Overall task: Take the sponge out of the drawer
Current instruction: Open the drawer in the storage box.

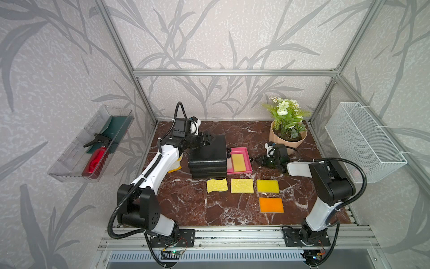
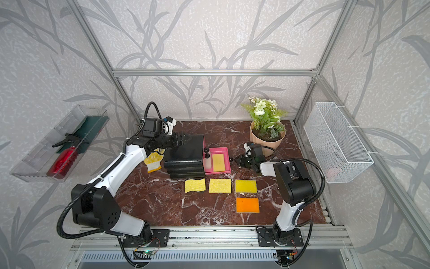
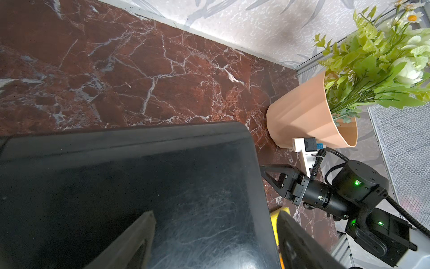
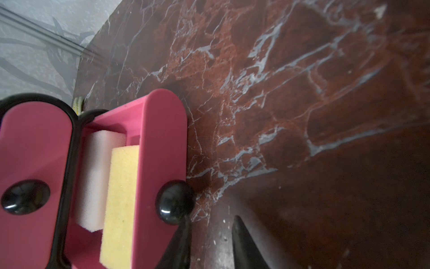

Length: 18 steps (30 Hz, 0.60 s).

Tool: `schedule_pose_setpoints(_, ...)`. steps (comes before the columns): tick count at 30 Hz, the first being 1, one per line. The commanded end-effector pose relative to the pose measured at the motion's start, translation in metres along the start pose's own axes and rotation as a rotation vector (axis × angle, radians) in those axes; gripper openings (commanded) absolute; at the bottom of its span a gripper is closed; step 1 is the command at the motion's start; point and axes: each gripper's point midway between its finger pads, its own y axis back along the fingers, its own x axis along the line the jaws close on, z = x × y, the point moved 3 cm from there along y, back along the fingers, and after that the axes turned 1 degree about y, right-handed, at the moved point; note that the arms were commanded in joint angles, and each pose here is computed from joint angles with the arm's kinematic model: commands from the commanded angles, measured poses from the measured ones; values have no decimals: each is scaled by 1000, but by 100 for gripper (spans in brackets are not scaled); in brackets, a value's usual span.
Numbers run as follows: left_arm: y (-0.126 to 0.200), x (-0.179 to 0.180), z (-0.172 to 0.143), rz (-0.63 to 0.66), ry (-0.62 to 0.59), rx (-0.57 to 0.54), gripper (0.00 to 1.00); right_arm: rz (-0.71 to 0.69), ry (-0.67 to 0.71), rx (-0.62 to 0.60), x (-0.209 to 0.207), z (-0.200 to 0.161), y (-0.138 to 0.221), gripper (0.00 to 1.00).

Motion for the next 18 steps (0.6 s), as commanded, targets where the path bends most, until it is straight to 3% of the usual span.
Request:
schedule_pose_setpoints(1,-6,24,-28,87,60,100,83,-40,165,-59,28,22,20,42)
schedule_pose_setpoints(7,-6,23,-28,81,60,101,83,-176,364,-20,58,18,22,55)
schedule_pose_setpoints(18,-4,21,-27,78,55,92,83,-396,499,103,49,-1,5,59)
